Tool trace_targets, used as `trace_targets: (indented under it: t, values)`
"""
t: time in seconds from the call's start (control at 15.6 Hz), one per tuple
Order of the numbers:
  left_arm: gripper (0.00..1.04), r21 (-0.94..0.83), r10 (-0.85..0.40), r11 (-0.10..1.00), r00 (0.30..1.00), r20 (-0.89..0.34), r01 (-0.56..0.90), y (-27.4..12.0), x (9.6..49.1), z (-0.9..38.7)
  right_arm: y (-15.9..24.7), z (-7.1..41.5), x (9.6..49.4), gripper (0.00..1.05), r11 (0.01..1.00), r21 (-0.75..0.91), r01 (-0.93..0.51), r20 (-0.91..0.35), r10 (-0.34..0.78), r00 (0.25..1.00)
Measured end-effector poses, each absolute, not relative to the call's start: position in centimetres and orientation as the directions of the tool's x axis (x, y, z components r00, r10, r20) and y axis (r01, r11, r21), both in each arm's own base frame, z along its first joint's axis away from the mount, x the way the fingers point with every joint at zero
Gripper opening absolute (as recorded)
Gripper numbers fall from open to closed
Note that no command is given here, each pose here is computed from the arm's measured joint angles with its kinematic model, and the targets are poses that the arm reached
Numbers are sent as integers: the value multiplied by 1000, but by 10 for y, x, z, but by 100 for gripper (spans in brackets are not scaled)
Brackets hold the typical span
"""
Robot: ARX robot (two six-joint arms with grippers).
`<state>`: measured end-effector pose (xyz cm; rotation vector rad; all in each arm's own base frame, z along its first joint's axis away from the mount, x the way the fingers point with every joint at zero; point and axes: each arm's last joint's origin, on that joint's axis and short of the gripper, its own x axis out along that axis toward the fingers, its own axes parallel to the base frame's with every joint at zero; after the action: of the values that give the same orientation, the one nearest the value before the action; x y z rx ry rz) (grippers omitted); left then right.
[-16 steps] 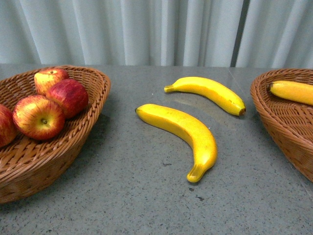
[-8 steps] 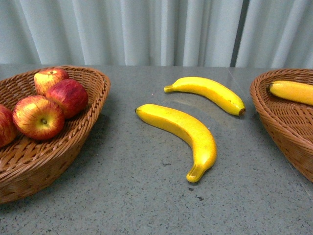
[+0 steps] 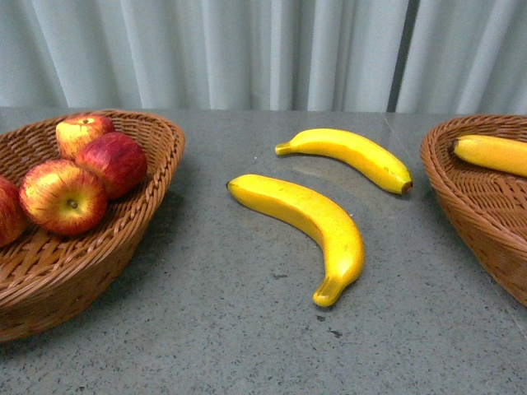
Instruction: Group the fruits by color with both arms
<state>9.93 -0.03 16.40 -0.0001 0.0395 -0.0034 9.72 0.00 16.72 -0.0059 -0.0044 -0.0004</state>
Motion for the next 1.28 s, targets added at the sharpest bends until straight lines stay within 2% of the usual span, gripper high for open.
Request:
trace_targets:
  t: [0.06,0.13,0.19,0.38,0.58,1.02,1.09,1.15,1.28]
  values:
    - [2,0,-3,1000,1000,27,3,0,97,170,0,167,97,98,1000,-6,0,4,0,1000]
    - [2,0,0,1000,1000,-7,0,0,97,167,0,167,97,98,1000,-6,0,5,0,1000]
    - [14,0,-2,1000,1000,8,2,0,97,168,0,167,97,98,1000,-6,0,4,0,1000]
    - [66,0,-1,1000,1000,5,1,0,97,168,0,167,97,98,1000,-6,0,4,0,1000]
    - [99,1,-2,1000,1000,5,2,0,97,168,0,167,97,98,1000,-6,0,4,0,1000]
    - [98,0,-2,1000,1000,5,2,0,97,168,0,166,97,98,1000,20,-15,-19,16,1000]
    - [98,0,-2,1000,1000,5,2,0,97,168,-1,164,99,98,989,130,-68,-102,81,991]
    - [98,0,-1,1000,1000,6,1,0,97,168,-2,173,106,98,965,249,-84,-98,112,989]
    - [98,0,-2,1000,1000,5,2,0,97,168,6,215,132,98,935,307,-179,23,181,983]
